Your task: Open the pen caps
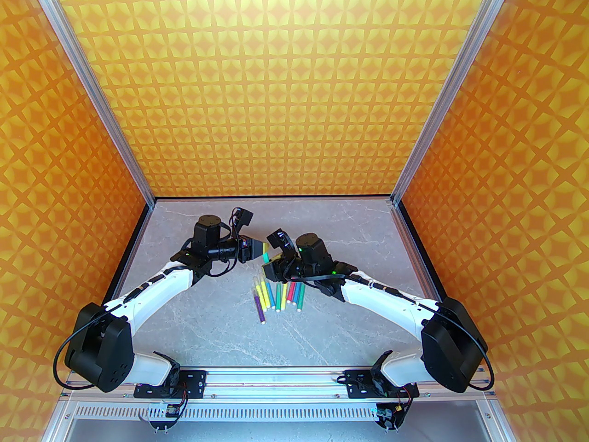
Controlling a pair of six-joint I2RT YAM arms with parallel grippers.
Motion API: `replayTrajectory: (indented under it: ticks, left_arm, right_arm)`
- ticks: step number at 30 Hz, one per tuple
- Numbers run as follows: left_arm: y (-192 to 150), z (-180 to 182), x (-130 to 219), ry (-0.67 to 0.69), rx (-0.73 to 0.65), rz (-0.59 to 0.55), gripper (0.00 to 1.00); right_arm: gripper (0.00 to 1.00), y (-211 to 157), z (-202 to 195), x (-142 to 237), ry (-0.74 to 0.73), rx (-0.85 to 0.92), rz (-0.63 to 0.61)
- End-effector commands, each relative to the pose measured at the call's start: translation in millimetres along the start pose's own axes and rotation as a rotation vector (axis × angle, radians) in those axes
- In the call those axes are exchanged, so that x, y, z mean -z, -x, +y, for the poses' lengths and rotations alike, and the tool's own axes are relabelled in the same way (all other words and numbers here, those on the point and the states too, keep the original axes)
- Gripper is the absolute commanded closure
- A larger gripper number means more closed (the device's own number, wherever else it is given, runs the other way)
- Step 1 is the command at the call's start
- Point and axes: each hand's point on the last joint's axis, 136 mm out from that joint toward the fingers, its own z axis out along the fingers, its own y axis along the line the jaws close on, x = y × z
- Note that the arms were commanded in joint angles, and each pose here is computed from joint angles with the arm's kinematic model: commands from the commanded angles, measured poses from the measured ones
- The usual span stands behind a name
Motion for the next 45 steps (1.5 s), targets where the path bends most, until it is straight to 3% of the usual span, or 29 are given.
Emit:
replayTrajectory:
  ticks: [1,6,16,22,30,39,42,45]
  left_arm:
    - [7,-11,-2,-0.041,0.014,0.005,1.0]
    - [8,-13,-1,-0.047,0.014,0.004,1.0]
    - [20,-15,8,-0.041,-0.002,-0.035,1.0]
    - [38,7,21,0.063,0.027,-0.119,1.0]
    - [54,20,22,0.064,0.102,-0.174,1.0]
    - [63,32,24,0.072,0.152,-0.202,1.0]
    - [62,37,30,0.107,0.127,-0.182,1.0]
    - [57,56,42,0.235,0.108,-0.13,1.0]
  right_arm:
    - [0.65,4,0,-5,0.003,0.004,-0.026]
    - [0.72,9,1,-5,0.006,0.01,-0.042]
    - [1.0,-6,-1,2,-0.005,0.007,-0.018]
    - [1.0,-35,0,14,-0.013,0.001,0.033]
    - [1.0,-66,-2,30,-0.033,-0.012,0.069]
    - [1.0,-78,-3,37,-0.04,-0.001,0.057]
    - [1.0,-78,-11,39,-0.091,-0.004,0.055]
    - [1.0,-74,-39,44,-0.248,-0.007,0.07]
